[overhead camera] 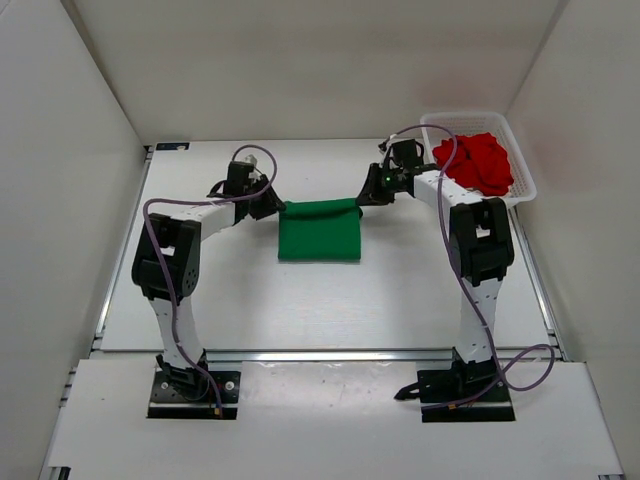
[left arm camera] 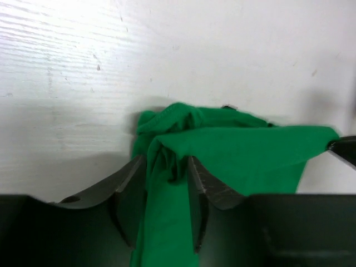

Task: Fold and stack the t-shirts
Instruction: Fold the long partially folded tshirt into a neat square

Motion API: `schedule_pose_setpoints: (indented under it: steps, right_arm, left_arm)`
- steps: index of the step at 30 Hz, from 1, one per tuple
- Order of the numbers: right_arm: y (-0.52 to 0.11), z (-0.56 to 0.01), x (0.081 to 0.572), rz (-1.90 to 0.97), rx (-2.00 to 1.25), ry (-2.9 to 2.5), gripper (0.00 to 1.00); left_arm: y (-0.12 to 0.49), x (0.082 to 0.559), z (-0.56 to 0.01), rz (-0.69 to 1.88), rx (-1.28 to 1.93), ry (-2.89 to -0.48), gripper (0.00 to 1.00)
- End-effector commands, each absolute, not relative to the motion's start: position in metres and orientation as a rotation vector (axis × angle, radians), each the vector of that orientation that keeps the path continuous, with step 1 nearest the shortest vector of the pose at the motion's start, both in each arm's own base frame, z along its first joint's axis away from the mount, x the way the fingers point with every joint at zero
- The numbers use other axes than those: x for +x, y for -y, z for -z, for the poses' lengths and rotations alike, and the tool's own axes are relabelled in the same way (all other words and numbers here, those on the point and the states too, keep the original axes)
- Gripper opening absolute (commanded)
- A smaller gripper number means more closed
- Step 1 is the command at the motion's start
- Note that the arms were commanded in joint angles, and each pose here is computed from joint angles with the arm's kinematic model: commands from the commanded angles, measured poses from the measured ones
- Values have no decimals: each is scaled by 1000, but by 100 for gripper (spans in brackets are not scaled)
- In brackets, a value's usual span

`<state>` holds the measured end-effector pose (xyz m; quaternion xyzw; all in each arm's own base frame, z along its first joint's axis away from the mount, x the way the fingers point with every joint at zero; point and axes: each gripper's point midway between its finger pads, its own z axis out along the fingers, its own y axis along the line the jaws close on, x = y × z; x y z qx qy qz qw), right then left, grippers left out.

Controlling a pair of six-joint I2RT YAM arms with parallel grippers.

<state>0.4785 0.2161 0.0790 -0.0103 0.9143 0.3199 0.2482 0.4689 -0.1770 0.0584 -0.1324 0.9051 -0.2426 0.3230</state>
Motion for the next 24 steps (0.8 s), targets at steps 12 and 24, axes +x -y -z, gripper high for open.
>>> schedule_pose_setpoints:
  steps: [12, 24]
  right_arm:
    - [-235, -142, 458, -829, -132, -2267, 8]
    - [-275, -93, 472, -946, -247, -2380, 1]
  left_arm:
    - [209, 449, -145, 795, -250, -2089, 36]
    - [248, 462, -93, 862, -197, -2208, 33]
